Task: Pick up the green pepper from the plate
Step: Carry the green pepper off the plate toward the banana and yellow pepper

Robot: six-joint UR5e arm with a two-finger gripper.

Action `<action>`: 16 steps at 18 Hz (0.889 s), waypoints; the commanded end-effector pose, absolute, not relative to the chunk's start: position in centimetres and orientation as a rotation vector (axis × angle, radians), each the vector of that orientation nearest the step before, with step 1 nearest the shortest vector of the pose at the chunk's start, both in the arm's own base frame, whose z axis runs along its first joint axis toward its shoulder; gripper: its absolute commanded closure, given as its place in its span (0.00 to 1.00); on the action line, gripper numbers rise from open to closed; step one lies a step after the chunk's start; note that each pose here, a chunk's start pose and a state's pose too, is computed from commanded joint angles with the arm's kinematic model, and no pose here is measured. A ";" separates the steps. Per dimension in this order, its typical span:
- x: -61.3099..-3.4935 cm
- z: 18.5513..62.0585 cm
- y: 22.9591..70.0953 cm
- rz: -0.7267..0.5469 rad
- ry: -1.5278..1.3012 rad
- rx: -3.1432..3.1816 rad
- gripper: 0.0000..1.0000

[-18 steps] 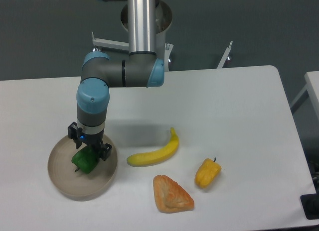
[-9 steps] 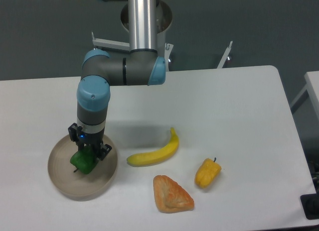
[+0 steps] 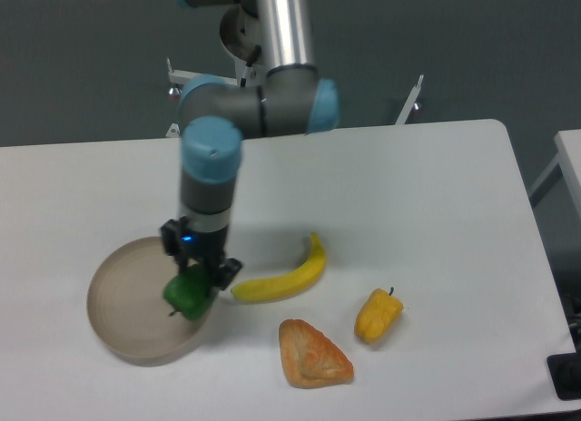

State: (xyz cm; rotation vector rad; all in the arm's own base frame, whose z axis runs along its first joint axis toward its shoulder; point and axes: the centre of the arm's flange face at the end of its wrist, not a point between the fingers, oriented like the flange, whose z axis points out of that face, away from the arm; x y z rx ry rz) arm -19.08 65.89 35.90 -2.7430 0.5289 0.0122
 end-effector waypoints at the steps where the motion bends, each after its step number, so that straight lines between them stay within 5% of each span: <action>1: -20.7 36.0 65.4 0.029 0.565 -2.737 0.67; 9: -31.9 36.5 59.5 0.196 0.842 -2.761 0.66; 16: -34.0 37.8 57.5 0.219 0.861 -2.779 0.67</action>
